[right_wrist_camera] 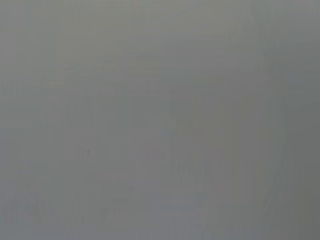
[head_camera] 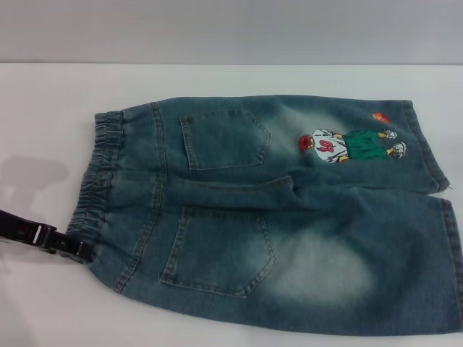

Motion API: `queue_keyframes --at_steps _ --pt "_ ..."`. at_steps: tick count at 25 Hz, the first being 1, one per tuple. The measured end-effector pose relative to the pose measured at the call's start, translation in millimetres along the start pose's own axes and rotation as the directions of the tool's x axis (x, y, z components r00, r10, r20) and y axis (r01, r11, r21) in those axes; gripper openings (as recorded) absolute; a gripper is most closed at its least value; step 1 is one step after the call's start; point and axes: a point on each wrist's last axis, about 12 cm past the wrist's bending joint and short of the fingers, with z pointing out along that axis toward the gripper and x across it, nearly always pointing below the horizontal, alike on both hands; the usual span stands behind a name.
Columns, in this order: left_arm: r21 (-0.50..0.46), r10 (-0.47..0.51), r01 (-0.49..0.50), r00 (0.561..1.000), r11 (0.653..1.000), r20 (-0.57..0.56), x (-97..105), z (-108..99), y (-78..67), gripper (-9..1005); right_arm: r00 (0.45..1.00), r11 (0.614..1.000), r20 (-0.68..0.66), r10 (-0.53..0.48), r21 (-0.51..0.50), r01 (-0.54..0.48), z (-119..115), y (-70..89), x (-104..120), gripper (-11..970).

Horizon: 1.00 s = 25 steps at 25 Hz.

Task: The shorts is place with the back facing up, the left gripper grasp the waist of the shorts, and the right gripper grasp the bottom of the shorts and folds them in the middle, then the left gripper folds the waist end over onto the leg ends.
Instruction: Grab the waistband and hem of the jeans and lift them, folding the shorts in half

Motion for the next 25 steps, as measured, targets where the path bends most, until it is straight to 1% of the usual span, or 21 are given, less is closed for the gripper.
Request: queue_keyframes --at_steps 25 --pt "0.043 0.017 -0.016 1.0 0.999 -0.018 -0.3 3.9 -8.0 826 1.0 1.0 -0.02 -0.004 0.017 0.004 -0.7 -4.0 1.7 622"
